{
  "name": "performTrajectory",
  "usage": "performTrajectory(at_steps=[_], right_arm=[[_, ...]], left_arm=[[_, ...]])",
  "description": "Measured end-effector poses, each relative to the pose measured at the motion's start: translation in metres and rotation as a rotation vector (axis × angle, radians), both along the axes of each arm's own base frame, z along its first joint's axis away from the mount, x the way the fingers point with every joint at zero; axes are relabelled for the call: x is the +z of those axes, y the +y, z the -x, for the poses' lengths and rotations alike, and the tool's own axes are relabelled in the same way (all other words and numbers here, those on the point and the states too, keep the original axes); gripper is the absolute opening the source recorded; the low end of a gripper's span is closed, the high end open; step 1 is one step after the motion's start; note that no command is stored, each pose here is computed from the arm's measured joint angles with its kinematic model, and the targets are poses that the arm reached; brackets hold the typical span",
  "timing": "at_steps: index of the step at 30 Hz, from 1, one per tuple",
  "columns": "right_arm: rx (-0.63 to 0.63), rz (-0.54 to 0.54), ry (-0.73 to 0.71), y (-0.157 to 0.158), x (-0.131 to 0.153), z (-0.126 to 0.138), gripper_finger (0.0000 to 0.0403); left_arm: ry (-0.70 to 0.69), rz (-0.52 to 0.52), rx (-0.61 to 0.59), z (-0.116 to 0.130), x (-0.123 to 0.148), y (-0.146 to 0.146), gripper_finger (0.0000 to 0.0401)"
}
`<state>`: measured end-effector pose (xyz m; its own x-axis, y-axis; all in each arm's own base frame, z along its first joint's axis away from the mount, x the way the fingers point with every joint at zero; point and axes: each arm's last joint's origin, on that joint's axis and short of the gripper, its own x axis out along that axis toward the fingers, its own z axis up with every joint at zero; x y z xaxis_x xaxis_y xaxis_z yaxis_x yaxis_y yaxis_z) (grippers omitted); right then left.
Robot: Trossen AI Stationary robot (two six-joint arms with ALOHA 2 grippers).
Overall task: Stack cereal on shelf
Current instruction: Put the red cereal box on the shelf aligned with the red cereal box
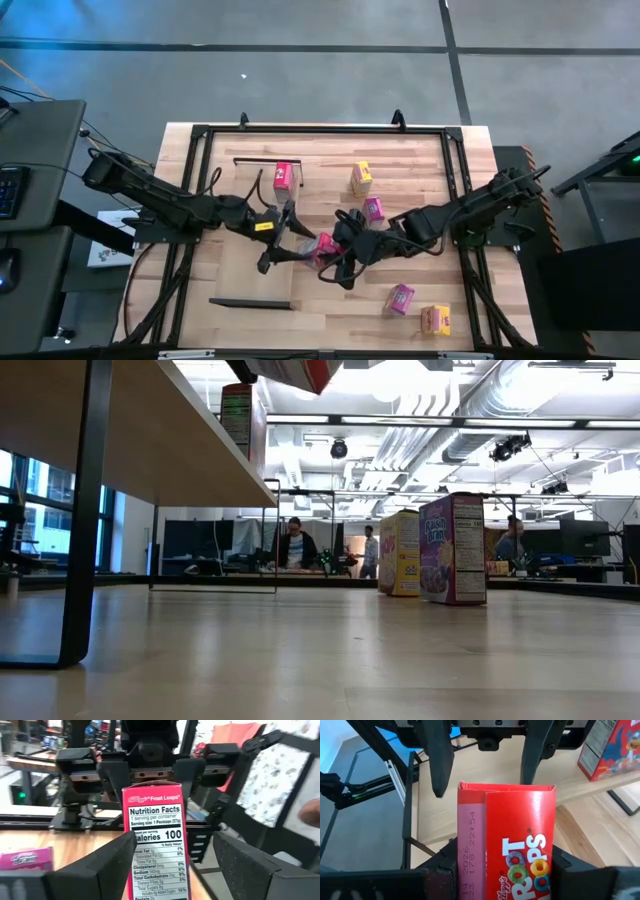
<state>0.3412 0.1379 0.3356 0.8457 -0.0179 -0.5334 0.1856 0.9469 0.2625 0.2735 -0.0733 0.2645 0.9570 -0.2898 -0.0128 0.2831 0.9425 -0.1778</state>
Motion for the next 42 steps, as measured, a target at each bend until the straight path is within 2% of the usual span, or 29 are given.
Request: performTrajectory(at_steps=[11,17,21,26,30,35,39,42], right_arm=[[-0.008,-0.026,-0.054,0.001,0.005,-0.003,0.0142],[-0.007,-0.024,-0.055,-0.002,0.005,-0.004,0.0142],[0.014,-0.007,-0.09,-0.002,0.009,-0.006,0.0142],[0.01,-0.006,-0.088,-0.003,0.009,-0.006,0.0142],[-0.005,0.007,-0.083,-0.004,0.008,-0.006,0.0142],[-0.005,0.02,-0.079,-0.005,0.008,-0.006,0.0146],[0.005,0.031,-0.089,-0.005,0.011,-0.003,0.0171],[0.021,0.052,-0.079,-0.007,0.019,0.002,0.0198]], left_arm=[[0.038,0.01,0.115,-0.003,-0.005,0.003,0.0274],[0.043,0.039,0.027,-0.004,-0.007,0.001,0.0274],[0.055,0.045,0.009,-0.004,-0.008,0.0,0.0274],[0.083,0.099,0.017,-0.006,-0.011,0.004,0.0268],[0.086,0.106,0.02,-0.007,-0.011,0.006,0.0236],[0.083,0.101,0.017,-0.006,-0.011,0.006,0.0165],[0.072,0.091,0.025,-0.007,-0.01,0.007,0.0123],[0.077,0.089,0.037,-0.004,-0.007,0.01,0.012]])
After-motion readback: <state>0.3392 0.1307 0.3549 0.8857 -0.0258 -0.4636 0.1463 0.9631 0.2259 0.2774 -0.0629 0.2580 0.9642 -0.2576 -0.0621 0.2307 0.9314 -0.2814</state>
